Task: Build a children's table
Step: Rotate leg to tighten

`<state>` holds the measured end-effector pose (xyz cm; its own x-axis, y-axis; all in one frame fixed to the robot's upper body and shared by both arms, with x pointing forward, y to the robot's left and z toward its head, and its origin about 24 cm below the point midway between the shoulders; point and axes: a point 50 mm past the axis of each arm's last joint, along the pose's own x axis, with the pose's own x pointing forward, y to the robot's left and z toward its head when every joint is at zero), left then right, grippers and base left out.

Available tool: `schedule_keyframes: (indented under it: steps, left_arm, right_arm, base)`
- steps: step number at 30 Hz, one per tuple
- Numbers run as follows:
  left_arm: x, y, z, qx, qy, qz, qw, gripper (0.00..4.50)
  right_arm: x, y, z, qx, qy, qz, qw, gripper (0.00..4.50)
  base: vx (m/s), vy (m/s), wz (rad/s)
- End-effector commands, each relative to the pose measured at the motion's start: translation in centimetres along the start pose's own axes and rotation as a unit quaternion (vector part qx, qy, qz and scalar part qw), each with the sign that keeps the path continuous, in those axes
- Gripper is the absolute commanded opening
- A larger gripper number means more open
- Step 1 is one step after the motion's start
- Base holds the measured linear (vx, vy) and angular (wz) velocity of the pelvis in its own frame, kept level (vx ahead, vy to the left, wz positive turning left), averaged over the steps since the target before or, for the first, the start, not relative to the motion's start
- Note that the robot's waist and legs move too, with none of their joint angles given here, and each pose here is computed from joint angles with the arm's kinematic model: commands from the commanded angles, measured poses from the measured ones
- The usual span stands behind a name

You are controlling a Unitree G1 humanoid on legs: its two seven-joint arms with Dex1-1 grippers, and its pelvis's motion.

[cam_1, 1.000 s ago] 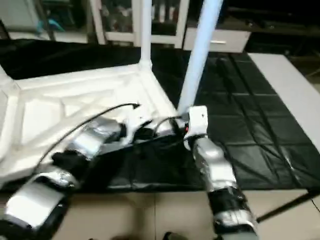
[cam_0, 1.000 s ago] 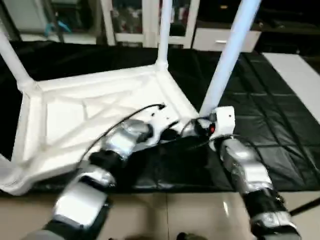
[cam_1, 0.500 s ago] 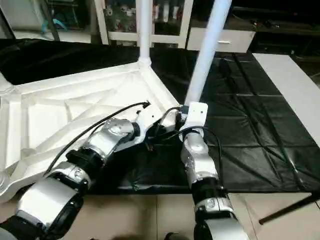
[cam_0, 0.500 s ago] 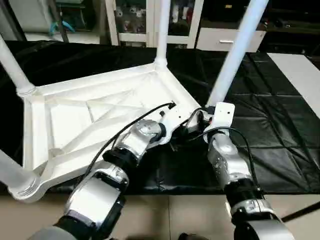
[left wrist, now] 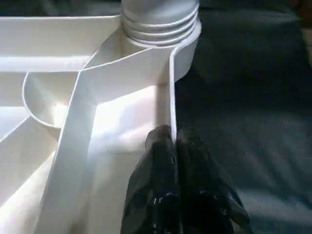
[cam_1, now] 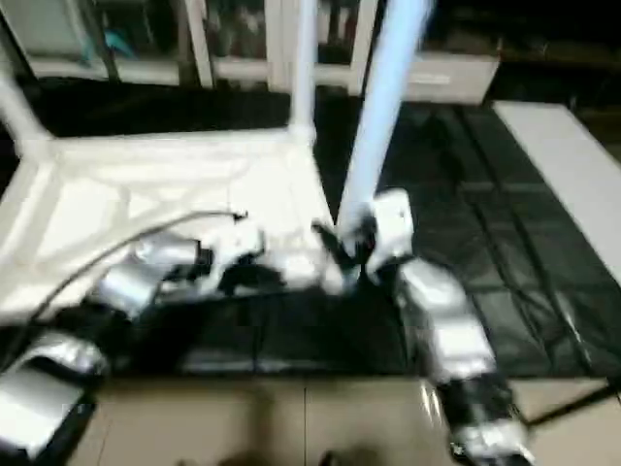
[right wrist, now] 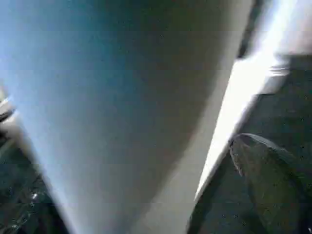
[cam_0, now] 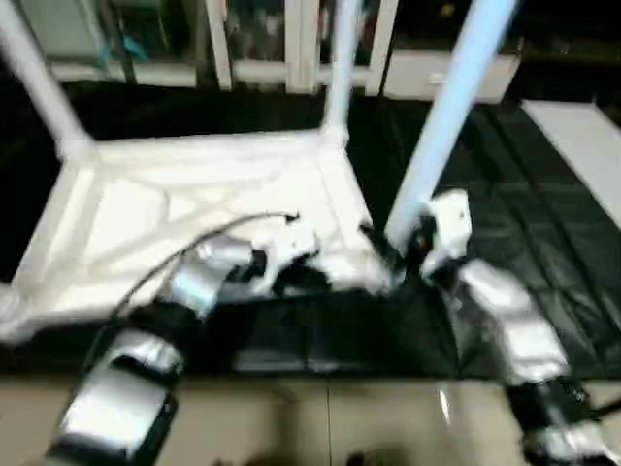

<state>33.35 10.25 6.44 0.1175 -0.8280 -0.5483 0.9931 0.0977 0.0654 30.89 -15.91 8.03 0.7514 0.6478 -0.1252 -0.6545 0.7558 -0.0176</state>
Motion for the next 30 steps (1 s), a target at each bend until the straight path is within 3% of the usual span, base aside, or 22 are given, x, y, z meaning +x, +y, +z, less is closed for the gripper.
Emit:
schedule_keyframes:
  steps: [1, 8, 15, 16, 30]
  left_arm:
    - [1.5, -2.4, -1.8, -0.018, 0.033, -0.108, 0.993, 0.00]
    - [0.6, -2.9, -2.0, -0.018, 0.056, -0.153, 0.986, 0.00]
    - [0.6, -3.1, -1.8, -0.017, 0.053, -0.158, 0.986, 0.00]
    - [0.6, -3.1, -1.7, -0.018, 0.053, -0.160, 0.985, 0.00]
    - [0.6, -3.2, -1.7, -0.018, 0.055, -0.163, 0.985, 0.00]
  right_arm:
    - [-1.1, -0.6, 0.1, 0.002, 0.022, 0.024, 0.999, 4.29]
    - [-3.9, 0.2, -0.9, -0.005, 0.087, 0.140, 0.986, 4.29]
    - [-4.5, 0.8, -2.3, -0.020, 0.141, 0.167, 0.976, 4.29]
    - [-4.7, 0.9, -2.5, -0.020, 0.152, 0.172, 0.973, 4.05]
    - [-4.8, 1.0, -2.8, -0.024, 0.166, 0.181, 0.969, 3.02]
  base:
    - [0.000, 0.000, 0.00]
    - [0.000, 0.000, 0.00]
    - [0.000, 0.000, 0.00]
    - [0.000, 0.000, 0.00]
    - [0.000, 0.000, 0.00]
